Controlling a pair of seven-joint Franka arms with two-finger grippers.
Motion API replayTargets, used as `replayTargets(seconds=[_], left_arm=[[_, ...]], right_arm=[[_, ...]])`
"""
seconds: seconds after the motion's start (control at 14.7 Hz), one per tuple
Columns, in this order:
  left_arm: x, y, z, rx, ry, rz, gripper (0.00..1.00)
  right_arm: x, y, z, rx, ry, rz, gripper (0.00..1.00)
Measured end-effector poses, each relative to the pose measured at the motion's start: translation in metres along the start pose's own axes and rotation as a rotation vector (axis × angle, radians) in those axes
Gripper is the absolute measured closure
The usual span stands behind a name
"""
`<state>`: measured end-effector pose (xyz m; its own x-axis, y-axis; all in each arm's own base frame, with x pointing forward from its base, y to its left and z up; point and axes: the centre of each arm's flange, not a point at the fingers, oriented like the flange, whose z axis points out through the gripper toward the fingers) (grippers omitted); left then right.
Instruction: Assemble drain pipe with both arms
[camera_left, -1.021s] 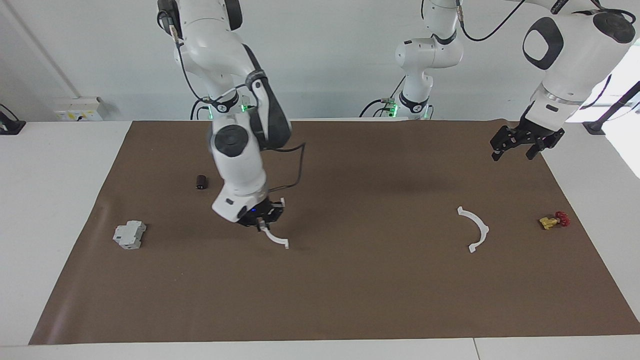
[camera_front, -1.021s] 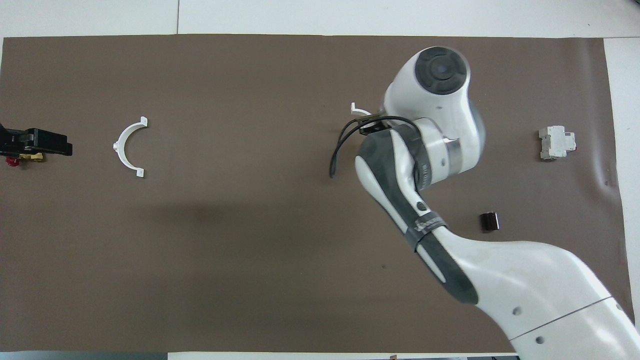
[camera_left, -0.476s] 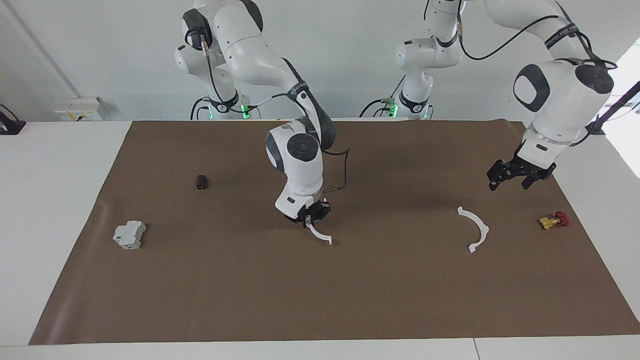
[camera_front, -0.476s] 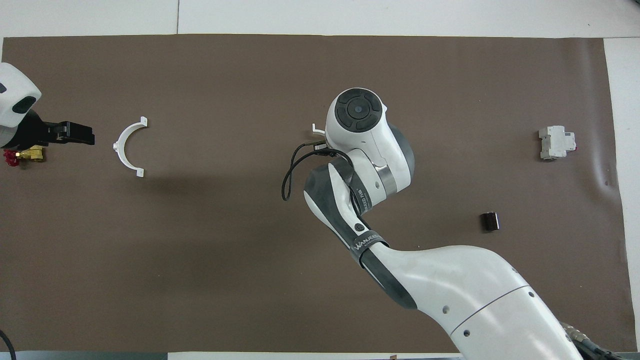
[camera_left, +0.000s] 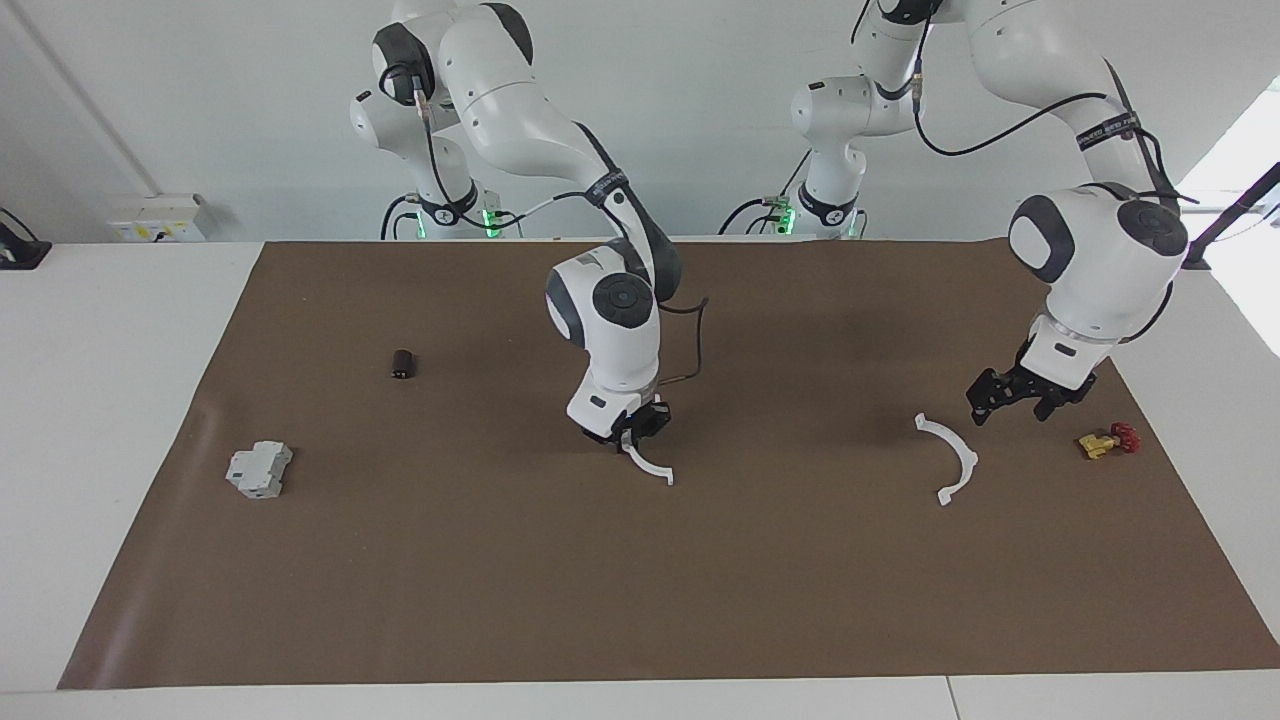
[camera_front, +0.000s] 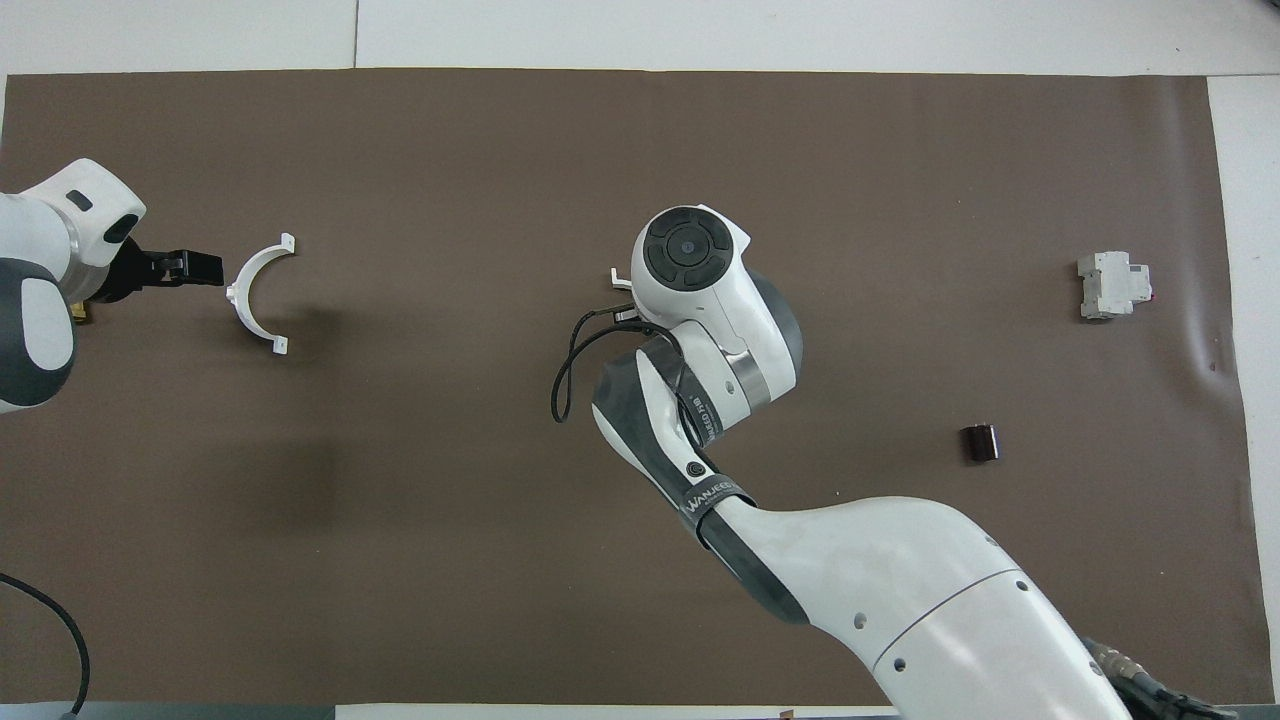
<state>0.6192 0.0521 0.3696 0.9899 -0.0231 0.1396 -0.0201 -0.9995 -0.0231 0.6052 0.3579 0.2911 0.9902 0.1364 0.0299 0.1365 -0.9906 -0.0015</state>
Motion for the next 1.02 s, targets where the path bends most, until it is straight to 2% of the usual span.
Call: replayTargets(seconds=[0.2,0.41,0.48,0.54,0.68,0.75,0.88,0.95,1.02], left_arm=[[0.002,0.005,0.028,0.001,0.007,0.01,0.0],[0.003,0.009,0.049,-0.001,0.002,0.016,0.03],[0.003,0.01,0.051,-0.001,0.0,0.017,0.12],[0.002,0.01,0.052,-0.002,-0.002,0.018,0.27],[0.001,0.011,0.054,-0.002,-0.005,0.016,0.5],[0.001,0.012,0.053,-0.003,-0.005,0.017,0.64],[0.001,0.018,0.054,-0.005,-0.006,0.024,0.86],[0.001,0.021,0.051,-0.006,-0.007,0.029,0.93],[0.0,0.023,0.052,-0.007,-0.009,0.03,0.93]], right_arm=[[0.014,0.013,-0.026,-0.004,0.008,0.024,0.41],[0.038,0.066,-0.096,-0.007,0.003,0.104,0.09],[0.043,0.095,-0.122,-0.005,0.005,0.14,0.01],[0.043,0.131,-0.148,-0.005,-0.003,0.165,0.0],[0.033,0.209,-0.198,-0.003,-0.032,0.192,0.0],[0.025,0.243,-0.219,0.0,-0.041,0.207,0.0],[0.002,0.292,-0.263,0.009,-0.052,0.231,0.0],[-0.011,0.305,-0.284,0.014,-0.057,0.24,0.0],[-0.026,0.314,-0.306,0.019,-0.063,0.243,0.0]])
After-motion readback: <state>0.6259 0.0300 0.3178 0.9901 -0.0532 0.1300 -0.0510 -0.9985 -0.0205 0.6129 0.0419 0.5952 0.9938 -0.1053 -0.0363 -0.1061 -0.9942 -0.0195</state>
